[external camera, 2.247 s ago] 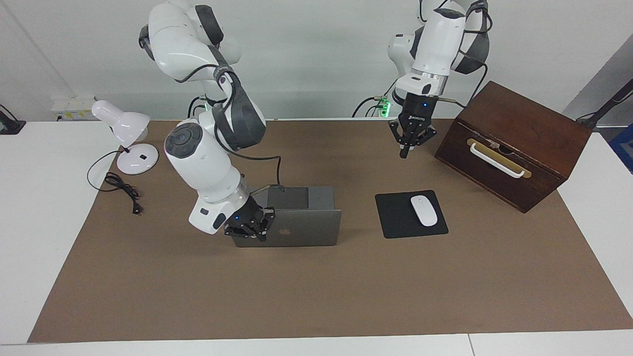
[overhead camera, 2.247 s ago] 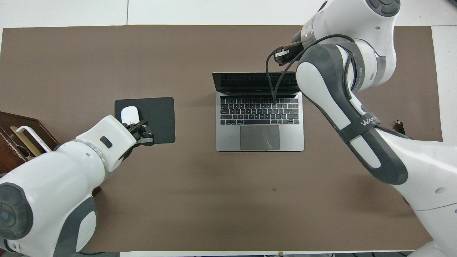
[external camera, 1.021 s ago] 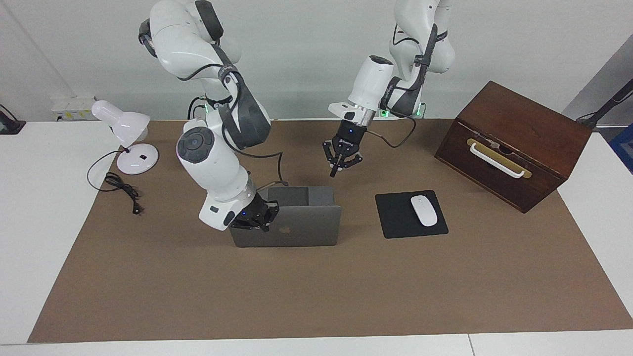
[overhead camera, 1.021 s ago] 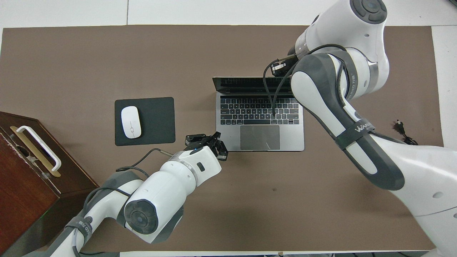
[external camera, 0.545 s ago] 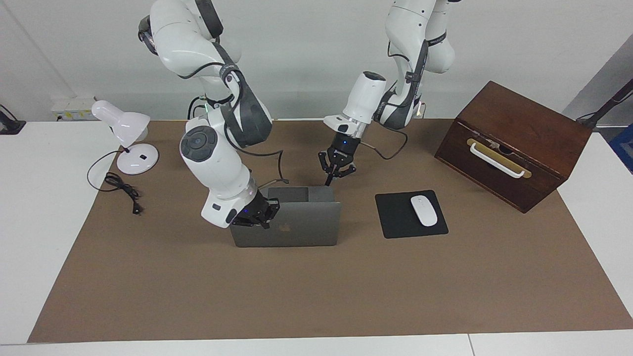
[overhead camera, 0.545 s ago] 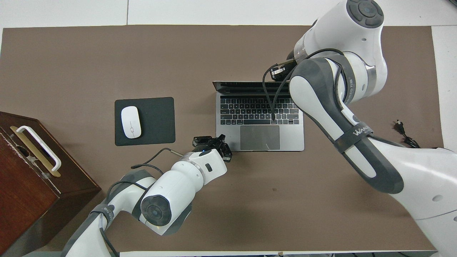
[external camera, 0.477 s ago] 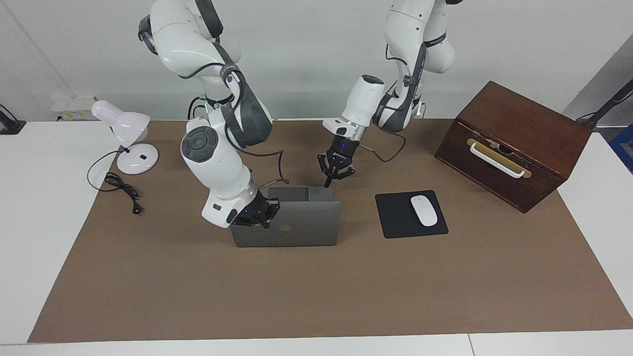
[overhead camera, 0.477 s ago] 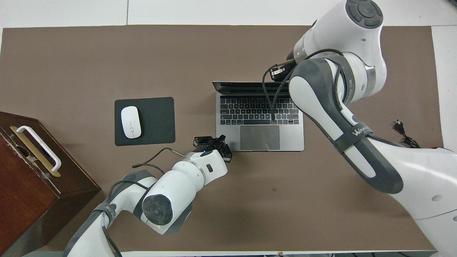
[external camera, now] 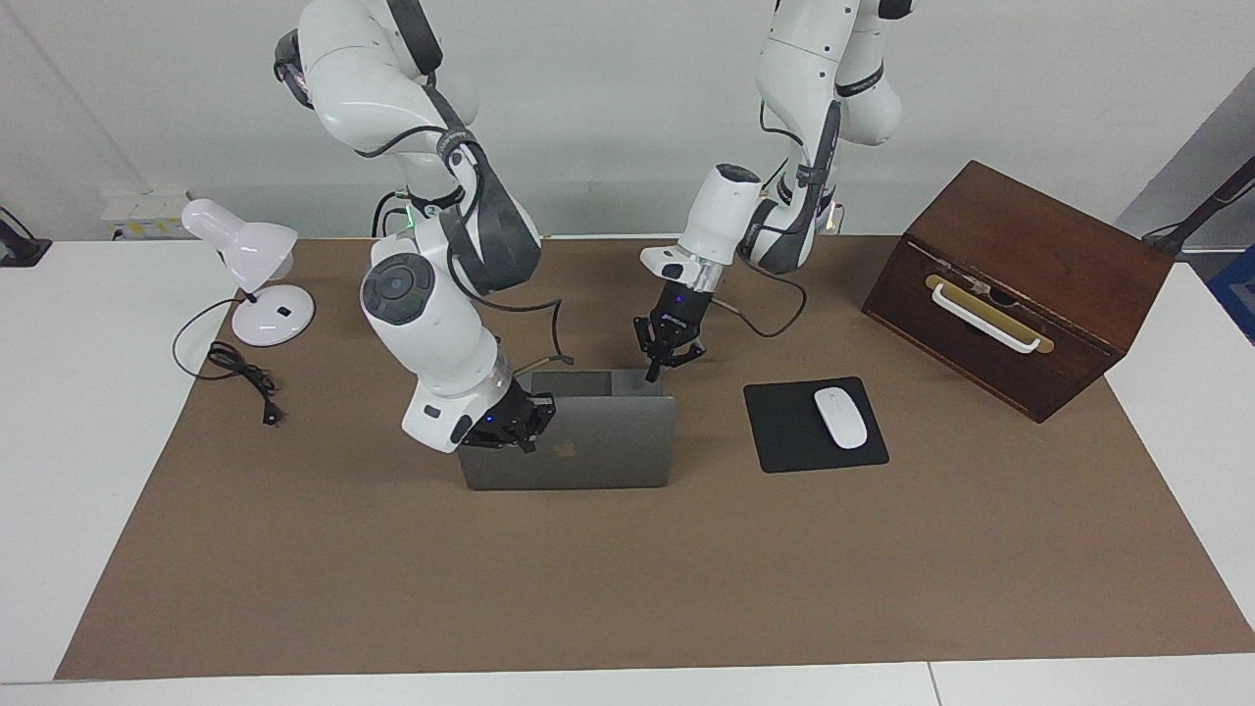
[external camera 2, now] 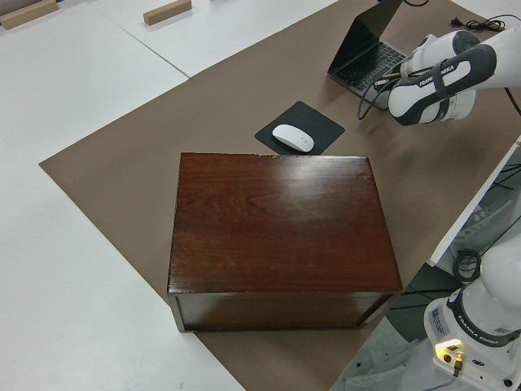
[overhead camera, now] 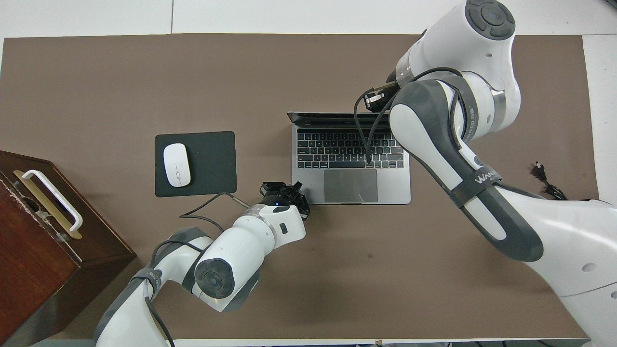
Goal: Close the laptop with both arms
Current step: 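Hold the laptop base edge with the left gripper to steady it, then push the screen down toward the robot with the right gripper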
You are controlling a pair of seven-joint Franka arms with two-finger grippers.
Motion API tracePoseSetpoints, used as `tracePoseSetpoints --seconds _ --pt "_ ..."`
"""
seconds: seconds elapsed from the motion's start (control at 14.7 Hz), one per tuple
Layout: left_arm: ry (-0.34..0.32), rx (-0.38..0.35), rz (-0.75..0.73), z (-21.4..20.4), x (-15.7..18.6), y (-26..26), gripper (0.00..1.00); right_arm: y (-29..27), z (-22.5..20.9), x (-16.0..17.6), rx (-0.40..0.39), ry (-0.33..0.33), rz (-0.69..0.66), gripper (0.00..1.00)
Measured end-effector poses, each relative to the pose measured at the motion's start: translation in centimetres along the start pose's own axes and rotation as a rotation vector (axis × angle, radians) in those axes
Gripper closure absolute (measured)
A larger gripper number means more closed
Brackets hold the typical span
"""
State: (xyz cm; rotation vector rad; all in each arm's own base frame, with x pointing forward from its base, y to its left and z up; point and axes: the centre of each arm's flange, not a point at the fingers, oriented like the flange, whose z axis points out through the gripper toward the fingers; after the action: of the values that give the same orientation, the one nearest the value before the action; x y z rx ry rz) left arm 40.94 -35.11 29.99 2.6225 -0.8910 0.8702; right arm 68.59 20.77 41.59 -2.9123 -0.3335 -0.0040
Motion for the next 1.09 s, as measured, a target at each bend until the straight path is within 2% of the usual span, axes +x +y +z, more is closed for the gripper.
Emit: tracePoseSetpoints --seconds 0.34,1.09 --pt "0.040 0.002 0.040 2.2 -2.0 -0.2 0.99 -0.2 0.3 -0.6 -0.006 -0.014 -0.002 0.99" --pt "0.091 0.012 0.135 1.5 -3.8 -0.6 0.99 -0.1 1.5 -2.0 -0.018 -0.053 -0.002 0.99"
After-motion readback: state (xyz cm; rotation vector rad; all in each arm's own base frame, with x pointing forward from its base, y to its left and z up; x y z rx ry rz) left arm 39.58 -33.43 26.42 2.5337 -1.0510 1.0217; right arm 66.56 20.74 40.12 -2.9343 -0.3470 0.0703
